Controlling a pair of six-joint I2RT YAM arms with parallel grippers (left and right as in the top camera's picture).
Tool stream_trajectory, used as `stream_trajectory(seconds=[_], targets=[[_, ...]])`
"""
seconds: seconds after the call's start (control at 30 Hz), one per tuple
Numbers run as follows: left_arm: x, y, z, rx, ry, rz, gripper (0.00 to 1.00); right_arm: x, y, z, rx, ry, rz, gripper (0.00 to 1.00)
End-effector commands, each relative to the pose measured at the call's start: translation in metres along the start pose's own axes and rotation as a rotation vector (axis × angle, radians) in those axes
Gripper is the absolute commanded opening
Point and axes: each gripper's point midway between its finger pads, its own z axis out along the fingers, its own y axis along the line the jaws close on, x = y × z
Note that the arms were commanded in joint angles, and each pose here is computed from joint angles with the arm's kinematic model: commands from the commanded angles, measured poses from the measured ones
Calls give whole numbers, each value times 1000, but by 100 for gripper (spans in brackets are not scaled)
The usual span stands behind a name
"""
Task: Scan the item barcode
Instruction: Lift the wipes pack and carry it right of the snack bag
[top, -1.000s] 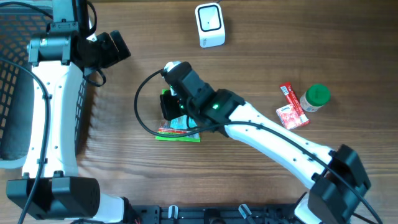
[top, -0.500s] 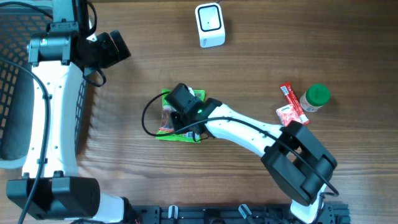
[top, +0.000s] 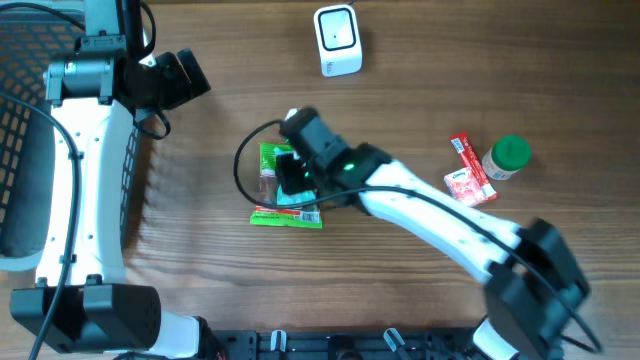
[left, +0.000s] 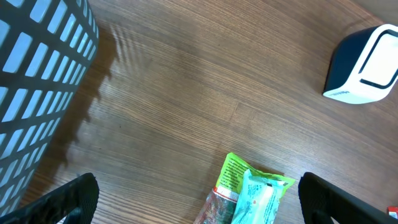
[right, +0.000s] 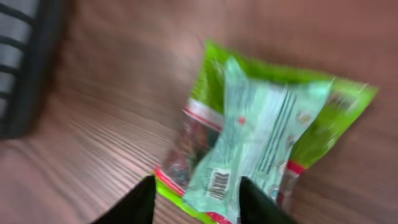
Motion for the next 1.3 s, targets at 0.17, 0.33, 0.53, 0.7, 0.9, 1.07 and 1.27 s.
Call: stream_trajectory(seconds=[0.17,0.33,0.53,0.7,0.9,1.07,1.27], targets=[[-1,2,1,-7,-3,13,100,-5,-35,8,48,42,47,54],[-1,2,1,-7,-3,14,100,10,-49,33,45,122,81,54],[-1,2,1,-7,-3,13,100,38,-52,67,16,231,118,47],[-1,2,1,-7,-3,13,100,49,-52,79,7,266,121,14],[-1,2,1,-7,-3,13,100,5,-56,30,-21,145,129,4],[-1,2,1,-7,-3,13,100,-31,-91,-55,31,12,224,4],[-1,2,1,-7,-3,14,100,-13,-152,-78,201,55,335,4]])
